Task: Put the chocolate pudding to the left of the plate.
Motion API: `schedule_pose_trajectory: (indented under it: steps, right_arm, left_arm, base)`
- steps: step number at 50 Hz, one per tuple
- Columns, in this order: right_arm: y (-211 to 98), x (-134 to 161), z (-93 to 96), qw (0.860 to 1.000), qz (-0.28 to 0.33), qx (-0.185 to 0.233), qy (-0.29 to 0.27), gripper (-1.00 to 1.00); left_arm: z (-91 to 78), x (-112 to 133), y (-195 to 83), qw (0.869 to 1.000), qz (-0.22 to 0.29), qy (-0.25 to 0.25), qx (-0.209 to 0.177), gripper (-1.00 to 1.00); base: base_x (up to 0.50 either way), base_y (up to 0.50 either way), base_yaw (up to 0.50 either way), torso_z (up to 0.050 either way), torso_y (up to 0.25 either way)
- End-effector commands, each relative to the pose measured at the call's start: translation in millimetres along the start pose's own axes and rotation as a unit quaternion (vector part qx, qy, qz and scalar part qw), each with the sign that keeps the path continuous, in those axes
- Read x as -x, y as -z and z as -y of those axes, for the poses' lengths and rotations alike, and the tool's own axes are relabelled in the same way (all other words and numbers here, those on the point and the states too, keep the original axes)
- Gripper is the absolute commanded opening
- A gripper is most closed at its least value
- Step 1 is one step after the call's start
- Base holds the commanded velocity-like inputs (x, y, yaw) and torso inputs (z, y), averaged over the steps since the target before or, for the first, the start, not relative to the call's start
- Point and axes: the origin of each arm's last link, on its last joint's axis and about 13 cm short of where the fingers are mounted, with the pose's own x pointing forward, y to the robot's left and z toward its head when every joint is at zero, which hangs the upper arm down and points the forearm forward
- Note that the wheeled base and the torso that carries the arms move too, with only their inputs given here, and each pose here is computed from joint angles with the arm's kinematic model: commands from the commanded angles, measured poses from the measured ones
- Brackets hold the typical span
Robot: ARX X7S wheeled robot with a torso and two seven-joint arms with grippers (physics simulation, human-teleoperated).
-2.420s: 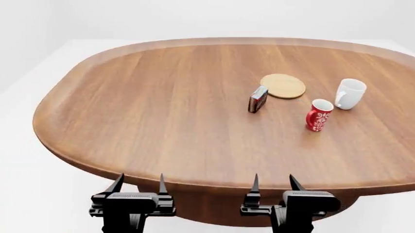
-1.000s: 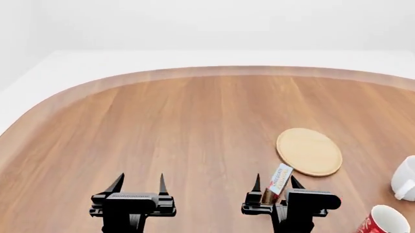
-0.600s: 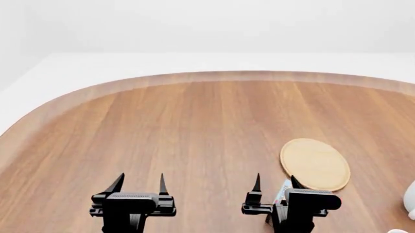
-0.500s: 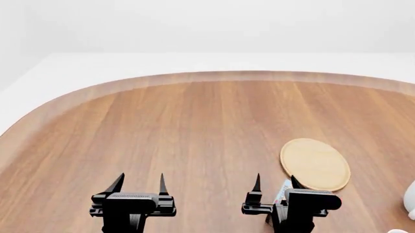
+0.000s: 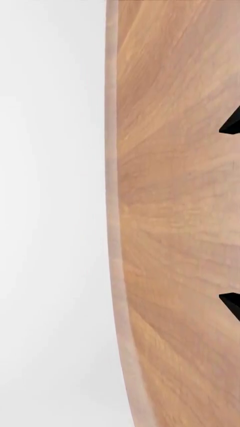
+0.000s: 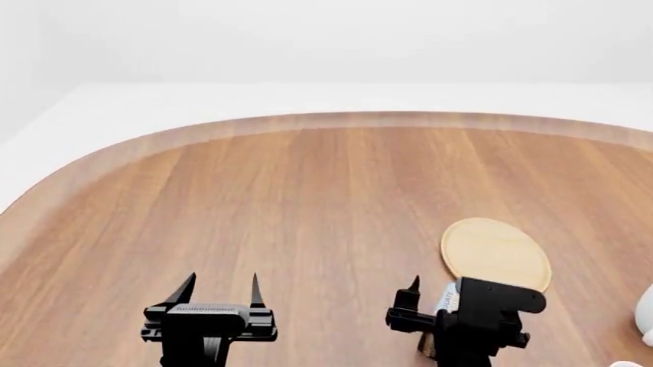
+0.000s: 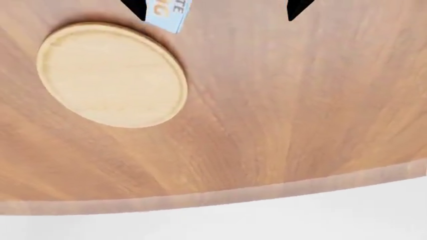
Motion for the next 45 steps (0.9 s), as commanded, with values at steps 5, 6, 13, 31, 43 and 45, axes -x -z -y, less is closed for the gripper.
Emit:
schedule_pose_trajectory:
  steps: [5,6,13,31,43,45]
  right_arm:
    - [-20,17,-6.7,0.996,-0.07,-0.005,0.057,1.0]
    - [-21,18,-7.5,0.996,-0.073,-0.007,0.051,1.0]
    - [-25,21,-12.7,0.994,-0.1,-0.013,0.049,1.0]
    - [-27,7,-19.7,0.986,-0.143,-0.051,0.066,1.0]
    - [-22,-7,-21.6,0.979,-0.173,-0.062,0.086,1.0]
    - [-21,-9,-21.8,0.978,-0.177,-0.063,0.087,1.0]
  left_arm:
    - [0.2,0,0,1.0,-0.001,0.002,0.0,1.0]
    - [0.2,0,0,1.0,-0.001,0.002,0.0,1.0]
    - [0.2,0,0,1.0,-0.002,0.002,-0.001,1.0]
    - [0.0,0,0,1.0,0.0,0.002,-0.001,1.0]
    - [0.2,0,0,1.0,0.002,0.002,0.0,1.0]
    - [0.2,0,0,1.0,0.002,0.002,0.0,1.0]
  base:
    - [0.0,0.0,0.0,0.0,0.0]
    - [0.0,0.0,0.0,0.0,0.0]
    - [0.0,0.0,0.0,0.0,0.0]
    - [0.0,0.0,0.0,0.0,0.0]
    - [0.0,0.0,0.0,0.0,0.0]
    - [0.0,0.0,0.0,0.0,0.0]
